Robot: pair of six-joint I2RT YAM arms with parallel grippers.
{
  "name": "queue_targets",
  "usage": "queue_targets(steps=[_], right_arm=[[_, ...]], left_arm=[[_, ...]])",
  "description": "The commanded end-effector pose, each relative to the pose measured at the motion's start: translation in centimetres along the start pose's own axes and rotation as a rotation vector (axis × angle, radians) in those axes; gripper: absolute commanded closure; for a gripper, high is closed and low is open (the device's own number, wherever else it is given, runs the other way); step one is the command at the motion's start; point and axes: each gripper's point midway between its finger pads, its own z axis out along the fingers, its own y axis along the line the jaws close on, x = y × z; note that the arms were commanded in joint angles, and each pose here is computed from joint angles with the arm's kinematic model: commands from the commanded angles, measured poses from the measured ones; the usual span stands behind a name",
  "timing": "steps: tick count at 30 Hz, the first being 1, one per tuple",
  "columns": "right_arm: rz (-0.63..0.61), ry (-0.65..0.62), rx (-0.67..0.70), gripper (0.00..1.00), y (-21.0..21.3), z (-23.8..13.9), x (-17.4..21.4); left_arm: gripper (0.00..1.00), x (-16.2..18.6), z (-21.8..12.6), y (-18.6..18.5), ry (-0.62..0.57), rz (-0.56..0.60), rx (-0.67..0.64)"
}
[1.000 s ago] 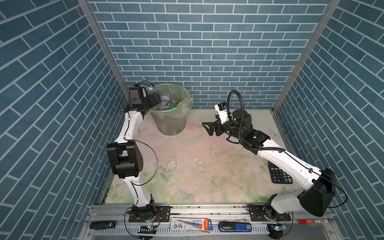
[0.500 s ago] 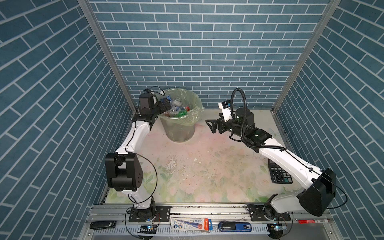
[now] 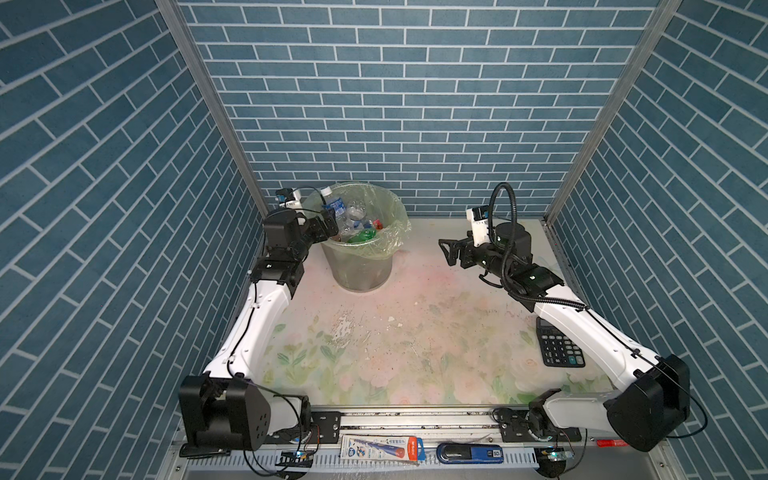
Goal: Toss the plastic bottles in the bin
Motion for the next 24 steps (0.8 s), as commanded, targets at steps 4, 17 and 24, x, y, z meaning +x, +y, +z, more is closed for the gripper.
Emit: queue_targets(steps=[4, 17, 24], right_arm=[[0.056, -0.022, 0.226, 0.01, -5.6, -1.8, 1.0], [0.126, -0.046, 0.964, 0.01, -22.3, -9.8, 7.4], [0.08, -0.025, 1.093, 0.01, -25.6, -10.3, 11.6]], left_arm=[[0.01, 1.4, -1.8, 3.2, -0.084, 0.054, -0.136], [0.01, 11.1, -5.7, 15.7, -0.069, 0.137, -0.655], [0.01, 14.4, -6.2, 18.5, -0.052, 0.137, -0.689]])
